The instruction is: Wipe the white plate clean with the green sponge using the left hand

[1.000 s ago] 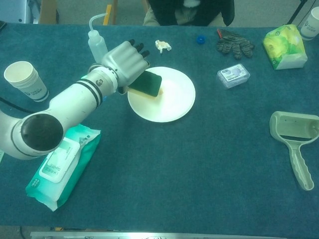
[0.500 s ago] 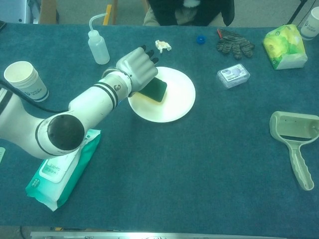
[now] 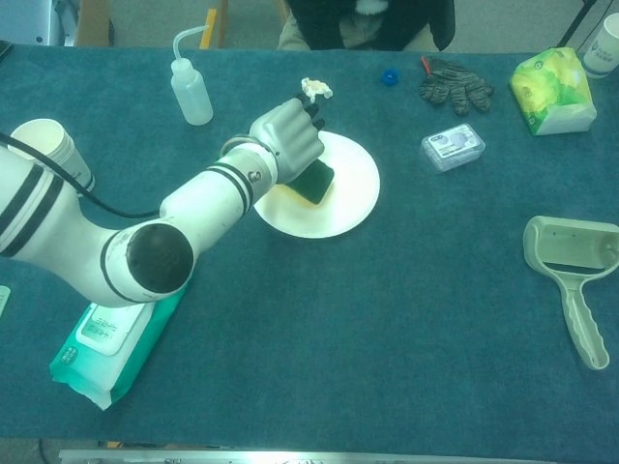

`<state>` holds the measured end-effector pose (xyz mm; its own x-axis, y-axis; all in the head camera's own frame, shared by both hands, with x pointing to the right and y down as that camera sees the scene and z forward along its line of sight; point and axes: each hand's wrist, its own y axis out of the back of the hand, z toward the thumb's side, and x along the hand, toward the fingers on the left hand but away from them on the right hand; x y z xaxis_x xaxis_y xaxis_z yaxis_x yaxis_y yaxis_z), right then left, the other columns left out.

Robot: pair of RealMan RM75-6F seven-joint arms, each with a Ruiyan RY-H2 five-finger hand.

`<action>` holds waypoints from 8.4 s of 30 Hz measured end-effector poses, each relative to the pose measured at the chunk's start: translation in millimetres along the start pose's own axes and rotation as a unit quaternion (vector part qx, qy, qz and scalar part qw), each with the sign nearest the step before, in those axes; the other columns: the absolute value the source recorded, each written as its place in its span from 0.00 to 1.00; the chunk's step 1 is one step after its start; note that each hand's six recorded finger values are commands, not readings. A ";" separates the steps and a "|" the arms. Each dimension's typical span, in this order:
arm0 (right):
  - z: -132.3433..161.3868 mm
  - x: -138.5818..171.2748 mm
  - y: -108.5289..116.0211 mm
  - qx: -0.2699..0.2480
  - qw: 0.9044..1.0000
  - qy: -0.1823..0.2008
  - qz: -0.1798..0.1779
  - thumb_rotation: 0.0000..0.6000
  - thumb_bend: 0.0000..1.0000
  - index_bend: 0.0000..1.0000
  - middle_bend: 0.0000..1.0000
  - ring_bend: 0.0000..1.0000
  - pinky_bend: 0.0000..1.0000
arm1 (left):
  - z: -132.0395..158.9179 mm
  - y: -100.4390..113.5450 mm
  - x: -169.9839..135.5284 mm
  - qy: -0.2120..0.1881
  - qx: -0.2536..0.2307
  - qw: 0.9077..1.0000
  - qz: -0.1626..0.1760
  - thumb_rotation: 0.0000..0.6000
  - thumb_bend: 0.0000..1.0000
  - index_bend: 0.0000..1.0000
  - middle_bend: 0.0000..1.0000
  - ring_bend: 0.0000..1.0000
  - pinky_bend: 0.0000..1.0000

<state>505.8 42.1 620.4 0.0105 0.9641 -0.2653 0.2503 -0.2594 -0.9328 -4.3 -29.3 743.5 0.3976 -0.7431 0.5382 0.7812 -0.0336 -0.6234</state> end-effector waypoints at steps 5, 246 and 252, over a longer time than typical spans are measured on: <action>0.9 -0.1 -0.1 0.000 1.000 0.001 0.001 1.00 0.39 0.43 0.39 0.24 0.45 | -8.0 -3.8 2.5 0.013 0.001 1.000 -0.008 0.91 0.30 0.42 0.08 0.00 0.02; 20.7 -4.5 -8.4 -0.005 1.000 0.025 0.011 1.00 0.39 0.40 0.39 0.24 0.45 | -108.2 -113.6 -62.6 0.161 -0.131 0.977 -0.045 0.88 0.30 0.10 0.00 0.00 0.02; 20.8 -5.5 -8.4 -0.003 1.000 0.024 0.013 1.00 0.39 0.40 0.39 0.24 0.45 | -121.6 -114.5 -74.4 0.168 -0.196 0.966 -0.014 0.96 0.30 0.12 0.01 0.00 0.02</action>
<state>483.6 37.8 624.6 0.0636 0.9589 -0.2764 0.2548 -0.2834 -0.9245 -181.8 -51.5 705.9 0.1490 -0.9106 0.3855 0.5211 -0.2590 -0.8132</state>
